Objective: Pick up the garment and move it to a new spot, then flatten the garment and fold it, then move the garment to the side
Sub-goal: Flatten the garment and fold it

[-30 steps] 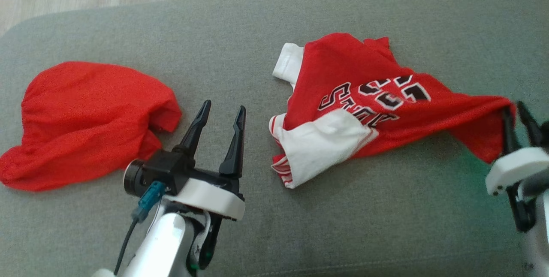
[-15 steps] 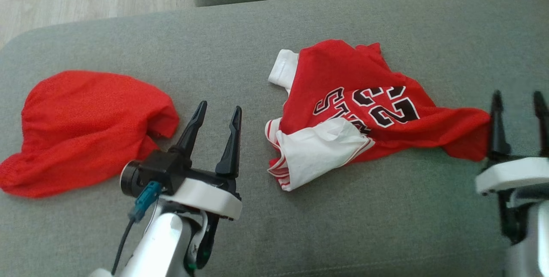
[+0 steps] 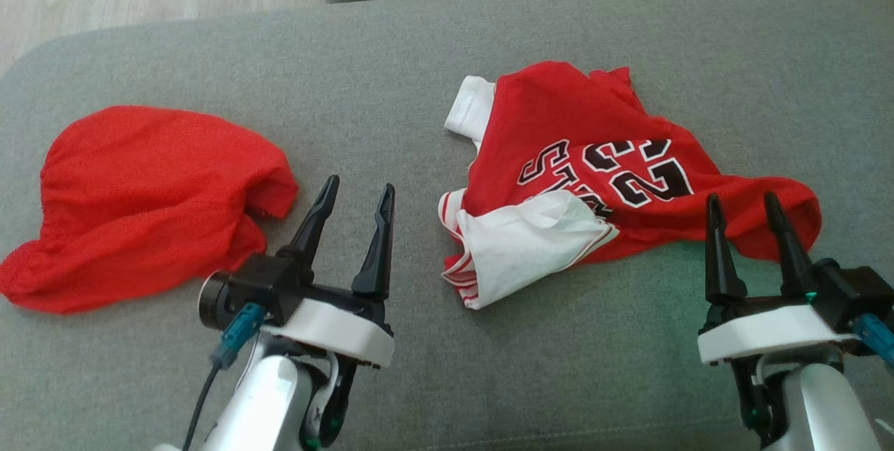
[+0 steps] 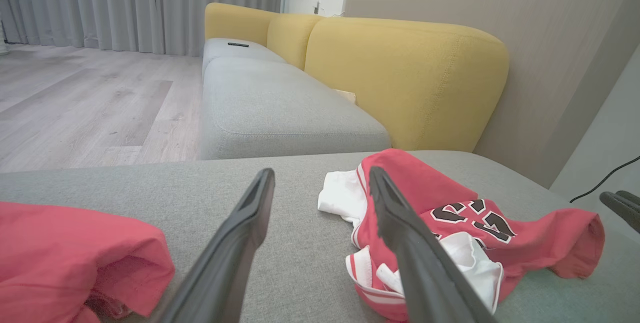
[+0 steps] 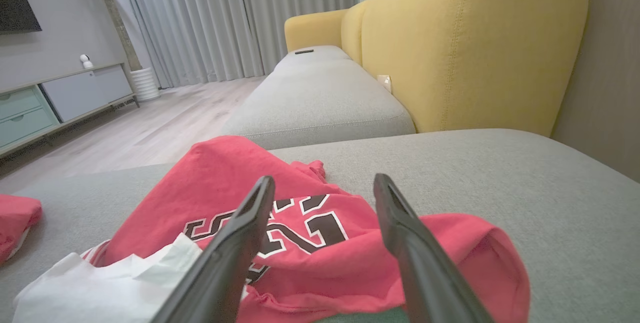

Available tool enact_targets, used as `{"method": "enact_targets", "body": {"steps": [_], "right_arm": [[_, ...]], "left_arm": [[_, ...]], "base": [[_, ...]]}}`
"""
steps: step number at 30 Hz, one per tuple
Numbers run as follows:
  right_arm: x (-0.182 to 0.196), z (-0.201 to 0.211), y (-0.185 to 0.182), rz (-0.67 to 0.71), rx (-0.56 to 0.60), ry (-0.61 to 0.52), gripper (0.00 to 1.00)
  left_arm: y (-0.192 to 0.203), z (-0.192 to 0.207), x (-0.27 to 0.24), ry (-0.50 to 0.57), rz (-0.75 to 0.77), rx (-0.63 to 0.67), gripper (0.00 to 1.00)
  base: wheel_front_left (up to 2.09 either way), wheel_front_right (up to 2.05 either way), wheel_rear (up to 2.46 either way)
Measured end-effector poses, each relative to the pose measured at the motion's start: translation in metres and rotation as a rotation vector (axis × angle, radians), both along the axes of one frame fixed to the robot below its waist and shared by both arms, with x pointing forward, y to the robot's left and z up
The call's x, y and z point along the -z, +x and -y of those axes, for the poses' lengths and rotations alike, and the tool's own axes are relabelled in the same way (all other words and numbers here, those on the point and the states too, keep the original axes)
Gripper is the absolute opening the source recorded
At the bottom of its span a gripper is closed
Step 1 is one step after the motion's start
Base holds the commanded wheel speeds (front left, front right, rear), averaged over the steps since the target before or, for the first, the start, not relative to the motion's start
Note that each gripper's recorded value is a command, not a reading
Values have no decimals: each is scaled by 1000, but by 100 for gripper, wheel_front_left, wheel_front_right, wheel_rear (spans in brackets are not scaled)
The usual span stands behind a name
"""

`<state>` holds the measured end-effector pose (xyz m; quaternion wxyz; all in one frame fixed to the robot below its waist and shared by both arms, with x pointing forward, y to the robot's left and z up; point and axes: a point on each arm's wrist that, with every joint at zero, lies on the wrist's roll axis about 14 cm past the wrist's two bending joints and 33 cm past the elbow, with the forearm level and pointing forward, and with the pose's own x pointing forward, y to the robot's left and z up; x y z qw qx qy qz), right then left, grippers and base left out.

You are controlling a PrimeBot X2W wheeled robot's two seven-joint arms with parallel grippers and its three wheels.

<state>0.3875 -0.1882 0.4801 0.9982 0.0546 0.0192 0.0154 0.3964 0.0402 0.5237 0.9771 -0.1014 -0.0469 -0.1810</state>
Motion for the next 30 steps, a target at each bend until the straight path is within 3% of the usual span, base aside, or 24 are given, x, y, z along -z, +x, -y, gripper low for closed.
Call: {"method": "enact_targets", "body": {"steps": [4, 11, 20, 23, 30], "right_arm": [[4, -5, 2, -6, -12, 11, 100], [-18, -58, 43, 29, -170, 10, 100], [24, -112, 84, -263, -316, 80, 100], [33, -135, 90, -337, -372, 120, 100], [63, -160, 88, -488, -435, 98, 100]], "left_arm": [[1, -1, 3, 0, -8, -2, 100], [0, -10, 10, 5, -28, -24, 100], [-4, -34, 15, -6, -57, -97, 100], [-6, -44, 17, -2, -65, -129, 100], [-11, -60, 19, -5, -76, -187, 100]], "base": [[0, 0, 0], [0, 0, 0], [0, 0, 0], [0, 0, 0], [0, 0, 0]]}}
